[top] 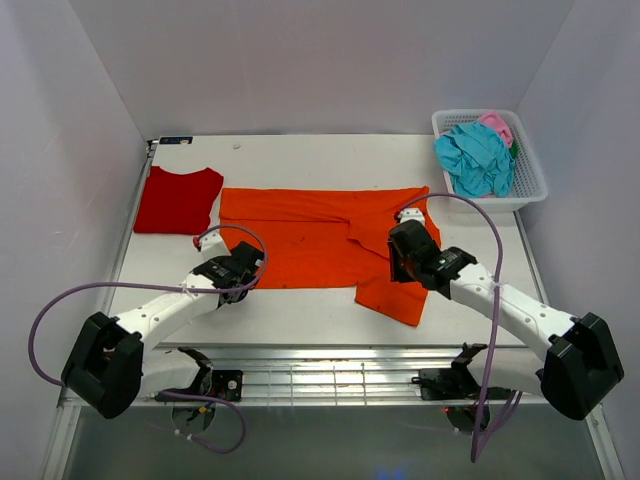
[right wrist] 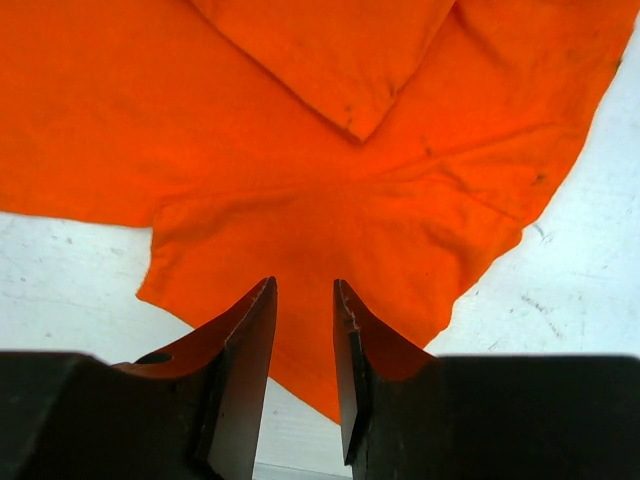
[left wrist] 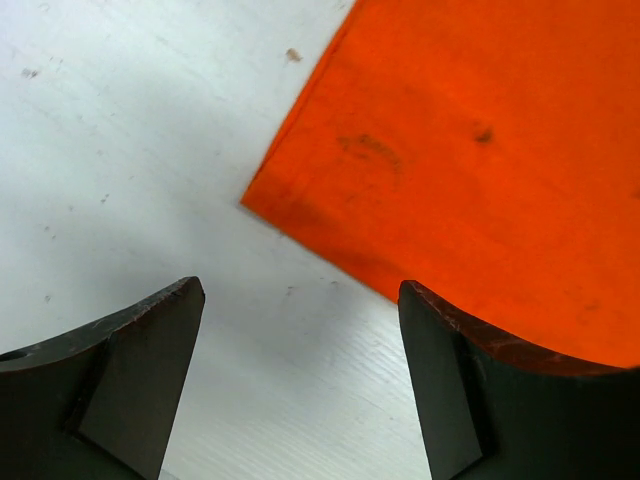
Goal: Fold and stack the t-shirts
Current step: Fold the flattened tshirt in 1/3 of the way, then grap the side of the flattened tshirt closest away from the robot with both arms
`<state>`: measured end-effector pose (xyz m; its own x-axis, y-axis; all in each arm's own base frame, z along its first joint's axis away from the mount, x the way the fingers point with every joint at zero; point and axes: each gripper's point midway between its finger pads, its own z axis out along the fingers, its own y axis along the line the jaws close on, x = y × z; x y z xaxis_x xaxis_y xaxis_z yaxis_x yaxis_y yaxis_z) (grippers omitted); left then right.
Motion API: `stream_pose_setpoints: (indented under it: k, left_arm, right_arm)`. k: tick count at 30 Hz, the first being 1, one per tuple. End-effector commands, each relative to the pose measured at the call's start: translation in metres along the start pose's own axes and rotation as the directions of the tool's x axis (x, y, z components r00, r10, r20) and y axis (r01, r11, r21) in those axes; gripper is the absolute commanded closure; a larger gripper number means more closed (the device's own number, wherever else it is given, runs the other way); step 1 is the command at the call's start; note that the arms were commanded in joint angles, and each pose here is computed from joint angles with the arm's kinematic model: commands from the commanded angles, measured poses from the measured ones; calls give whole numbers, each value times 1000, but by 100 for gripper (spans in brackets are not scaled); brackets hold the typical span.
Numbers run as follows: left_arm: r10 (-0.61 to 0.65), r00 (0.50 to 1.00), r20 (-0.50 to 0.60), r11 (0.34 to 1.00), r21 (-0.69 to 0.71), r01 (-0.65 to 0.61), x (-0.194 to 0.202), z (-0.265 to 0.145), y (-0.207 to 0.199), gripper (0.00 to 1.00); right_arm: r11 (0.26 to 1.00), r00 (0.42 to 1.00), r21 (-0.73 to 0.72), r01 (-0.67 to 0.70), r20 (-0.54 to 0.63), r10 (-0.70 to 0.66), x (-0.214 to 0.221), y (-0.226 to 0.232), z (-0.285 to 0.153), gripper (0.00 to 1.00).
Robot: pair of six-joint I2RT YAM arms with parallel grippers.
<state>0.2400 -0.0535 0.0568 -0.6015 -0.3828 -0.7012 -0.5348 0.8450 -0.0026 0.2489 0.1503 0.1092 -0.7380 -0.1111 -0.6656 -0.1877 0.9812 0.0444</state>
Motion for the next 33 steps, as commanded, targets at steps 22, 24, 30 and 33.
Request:
stream_pose_setpoints:
  k: [22, 24, 30, 33]
  left_arm:
    - [-87, 996, 25, 992, 89, 84, -38, 29, 6, 23]
    - [-81, 997, -1, 993, 89, 81, -34, 32, 3, 23]
    - [-60, 996, -73, 992, 108, 68, -19, 33, -2, 24]
    - [-68, 995, -73, 993, 93, 75, -18, 31, 3, 25]
  right_arm:
    - [987, 999, 161, -11, -46, 19, 35, -14, -5, 66]
    - [986, 999, 167, -7, -49, 15, 35, -15, -6, 66]
    - [978, 997, 208, 5, -76, 11, 42, -22, -7, 66]
    - [976, 996, 216, 6, -91, 14, 48, -23, -4, 66]
